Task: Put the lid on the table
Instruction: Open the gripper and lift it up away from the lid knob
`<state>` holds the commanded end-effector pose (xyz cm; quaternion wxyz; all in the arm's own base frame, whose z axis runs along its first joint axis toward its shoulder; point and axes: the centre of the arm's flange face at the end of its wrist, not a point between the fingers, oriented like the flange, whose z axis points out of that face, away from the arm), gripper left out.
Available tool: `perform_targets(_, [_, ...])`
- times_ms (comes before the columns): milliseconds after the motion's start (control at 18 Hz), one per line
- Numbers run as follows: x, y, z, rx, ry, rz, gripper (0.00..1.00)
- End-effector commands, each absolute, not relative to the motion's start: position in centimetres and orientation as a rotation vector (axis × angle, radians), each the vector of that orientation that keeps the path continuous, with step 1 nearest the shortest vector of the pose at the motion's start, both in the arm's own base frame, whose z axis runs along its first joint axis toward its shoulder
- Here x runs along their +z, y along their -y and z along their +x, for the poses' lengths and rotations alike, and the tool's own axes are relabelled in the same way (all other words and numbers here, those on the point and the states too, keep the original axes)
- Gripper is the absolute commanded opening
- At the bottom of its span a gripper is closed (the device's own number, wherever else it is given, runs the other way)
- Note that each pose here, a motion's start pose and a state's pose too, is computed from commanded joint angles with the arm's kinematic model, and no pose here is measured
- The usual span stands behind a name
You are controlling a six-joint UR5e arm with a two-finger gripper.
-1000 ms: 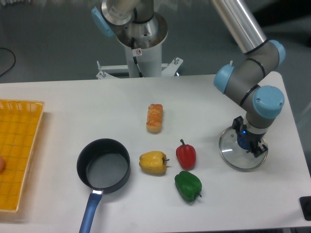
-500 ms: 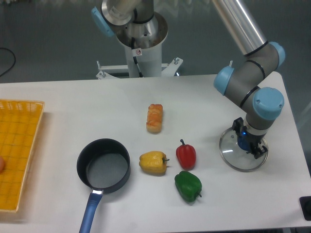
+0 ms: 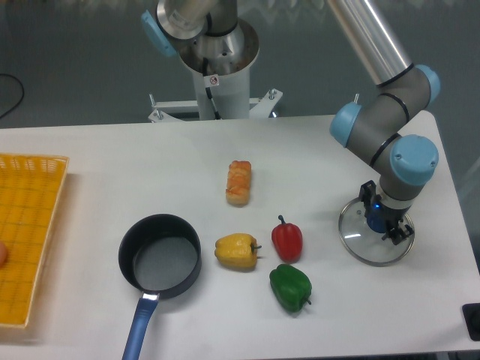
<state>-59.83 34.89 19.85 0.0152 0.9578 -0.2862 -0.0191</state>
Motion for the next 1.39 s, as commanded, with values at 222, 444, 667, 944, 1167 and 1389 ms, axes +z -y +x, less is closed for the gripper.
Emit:
perform_targets(222, [21.2, -34.8, -59.5, -0.083, 0.892, 2.979, 0.95])
perform_targets(444, [24.7, -34.4, -58.7, -0.143, 0.878, 2.978, 1.0])
perform_targets(667, [27.8, -32.4, -56.3, -0.172, 0.841, 2.989, 1.0])
perform_targets(944, [31.6, -32.2, -53.9, -0.11, 0.755, 3.014, 1.0])
perform_targets(1167, [32.6, -32.2, -53.6, -0.126, 0.669, 3.034, 1.0])
perform_targets(1389, [32.9, -32.3, -53.8, -0.138, 0.597, 3.059, 1.0])
